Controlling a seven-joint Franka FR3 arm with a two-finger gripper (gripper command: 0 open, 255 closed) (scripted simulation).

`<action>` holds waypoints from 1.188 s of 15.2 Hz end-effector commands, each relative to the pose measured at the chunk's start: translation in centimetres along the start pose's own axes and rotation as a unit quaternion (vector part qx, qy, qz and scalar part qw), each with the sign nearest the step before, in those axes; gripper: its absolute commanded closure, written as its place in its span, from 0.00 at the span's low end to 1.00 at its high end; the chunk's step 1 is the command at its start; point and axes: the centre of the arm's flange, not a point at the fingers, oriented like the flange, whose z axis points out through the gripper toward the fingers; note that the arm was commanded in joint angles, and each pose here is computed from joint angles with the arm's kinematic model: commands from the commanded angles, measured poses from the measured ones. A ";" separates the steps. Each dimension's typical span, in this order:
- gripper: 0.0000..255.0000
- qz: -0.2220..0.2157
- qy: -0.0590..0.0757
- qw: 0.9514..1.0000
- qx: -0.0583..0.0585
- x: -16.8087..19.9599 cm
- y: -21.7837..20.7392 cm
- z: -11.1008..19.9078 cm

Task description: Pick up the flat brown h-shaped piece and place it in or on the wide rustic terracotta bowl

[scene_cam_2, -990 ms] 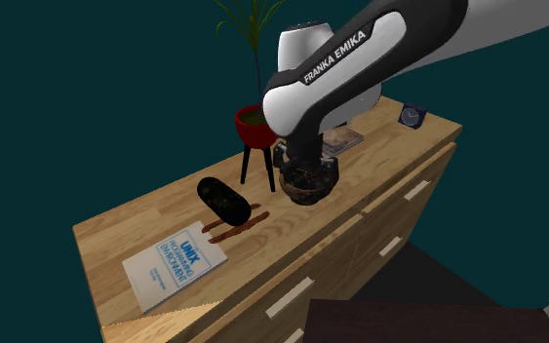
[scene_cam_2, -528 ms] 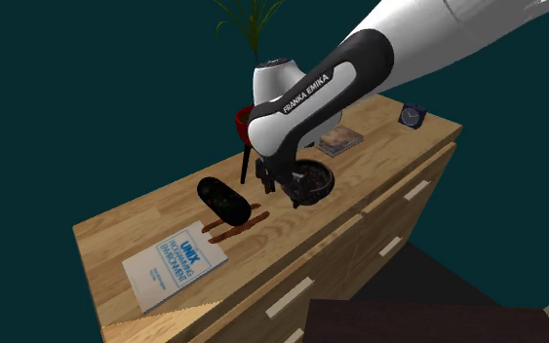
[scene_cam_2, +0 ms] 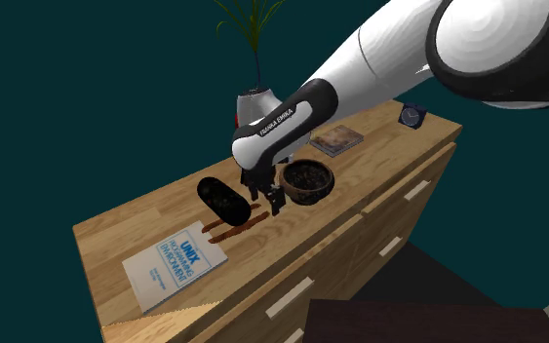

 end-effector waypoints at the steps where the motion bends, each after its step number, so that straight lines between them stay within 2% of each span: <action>1: 0.00 0.017 -0.004 1.000 -0.003 -0.5 -2.0 2.1; 4: 0.00 0.035 -0.010 0.999 -0.006 -0.4 -4.3 4.3; 11: 0.00 0.035 -0.010 0.999 -0.006 -0.5 -4.2 8.3; 18: 0.00 0.035 -0.010 0.999 -0.006 -0.5 -4.2 8.3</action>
